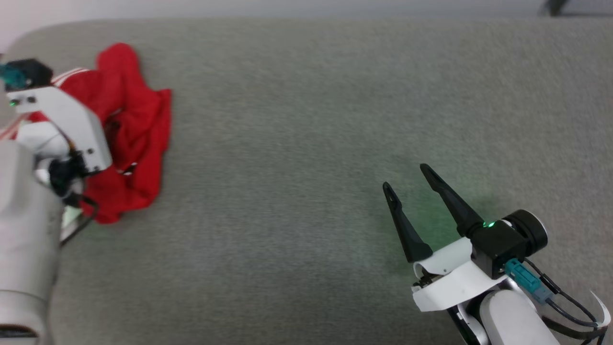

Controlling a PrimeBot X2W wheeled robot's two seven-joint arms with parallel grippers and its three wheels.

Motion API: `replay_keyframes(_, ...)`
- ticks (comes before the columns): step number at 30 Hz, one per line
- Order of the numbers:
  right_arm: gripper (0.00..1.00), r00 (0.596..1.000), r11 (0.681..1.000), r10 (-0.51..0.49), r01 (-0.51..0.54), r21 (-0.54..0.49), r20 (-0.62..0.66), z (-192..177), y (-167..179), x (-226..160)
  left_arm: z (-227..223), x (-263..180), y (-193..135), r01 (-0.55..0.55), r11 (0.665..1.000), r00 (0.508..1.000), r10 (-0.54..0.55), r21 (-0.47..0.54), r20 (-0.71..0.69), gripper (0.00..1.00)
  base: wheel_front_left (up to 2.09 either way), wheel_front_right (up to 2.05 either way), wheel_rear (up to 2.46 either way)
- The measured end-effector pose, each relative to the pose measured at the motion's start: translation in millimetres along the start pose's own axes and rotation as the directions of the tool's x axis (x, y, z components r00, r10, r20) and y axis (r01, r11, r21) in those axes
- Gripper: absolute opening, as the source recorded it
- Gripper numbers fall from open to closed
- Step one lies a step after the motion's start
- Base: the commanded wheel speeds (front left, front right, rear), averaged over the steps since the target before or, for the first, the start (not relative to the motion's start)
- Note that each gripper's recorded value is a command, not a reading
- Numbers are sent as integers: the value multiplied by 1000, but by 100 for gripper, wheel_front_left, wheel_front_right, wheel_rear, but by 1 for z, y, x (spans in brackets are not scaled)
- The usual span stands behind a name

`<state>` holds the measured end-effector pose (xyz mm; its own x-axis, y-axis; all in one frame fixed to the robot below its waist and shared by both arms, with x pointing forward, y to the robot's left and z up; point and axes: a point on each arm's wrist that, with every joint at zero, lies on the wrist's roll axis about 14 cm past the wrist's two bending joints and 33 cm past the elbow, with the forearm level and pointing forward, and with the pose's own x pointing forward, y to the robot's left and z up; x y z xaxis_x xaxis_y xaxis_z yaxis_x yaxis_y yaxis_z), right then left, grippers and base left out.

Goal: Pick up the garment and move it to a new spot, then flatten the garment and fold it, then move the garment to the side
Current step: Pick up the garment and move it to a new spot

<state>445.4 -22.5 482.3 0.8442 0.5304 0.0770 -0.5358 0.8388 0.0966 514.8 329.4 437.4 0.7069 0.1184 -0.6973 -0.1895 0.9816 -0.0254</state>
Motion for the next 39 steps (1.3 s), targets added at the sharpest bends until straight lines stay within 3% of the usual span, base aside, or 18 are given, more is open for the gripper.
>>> replay_keyframes(5,100,1000,1000,-29,29,-4,-12,-8,-15,0,-27,25,8,-20,1000,992,19,-7,-129,100,0,0,0)
replay_keyframes(17,100,995,996,-88,87,-15,-48,-23,-38,-8,-51,70,-5,-24,999,973,30,28,-228,100,0,0,0)
replay_keyframes(18,100,995,996,-86,85,-16,-47,-22,-37,-8,-51,70,-5,-24,999,973,30,30,-227,40,0,0,0)
replay_keyframes(19,100,996,996,-83,83,-17,-44,-21,-36,-8,-50,69,-6,-21,999,974,27,28,-223,0,0,0,0)
replay_keyframes(30,100,996,996,-90,90,-9,-9,-3,-30,-11,-16,53,-20,17,991,1000,-14,129,-27,0,0,0,0)
replay_keyframes(39,100,988,988,-153,152,17,32,19,-32,-31,52,9,-130,258,939,933,-303,227,194,0,0,0,0)
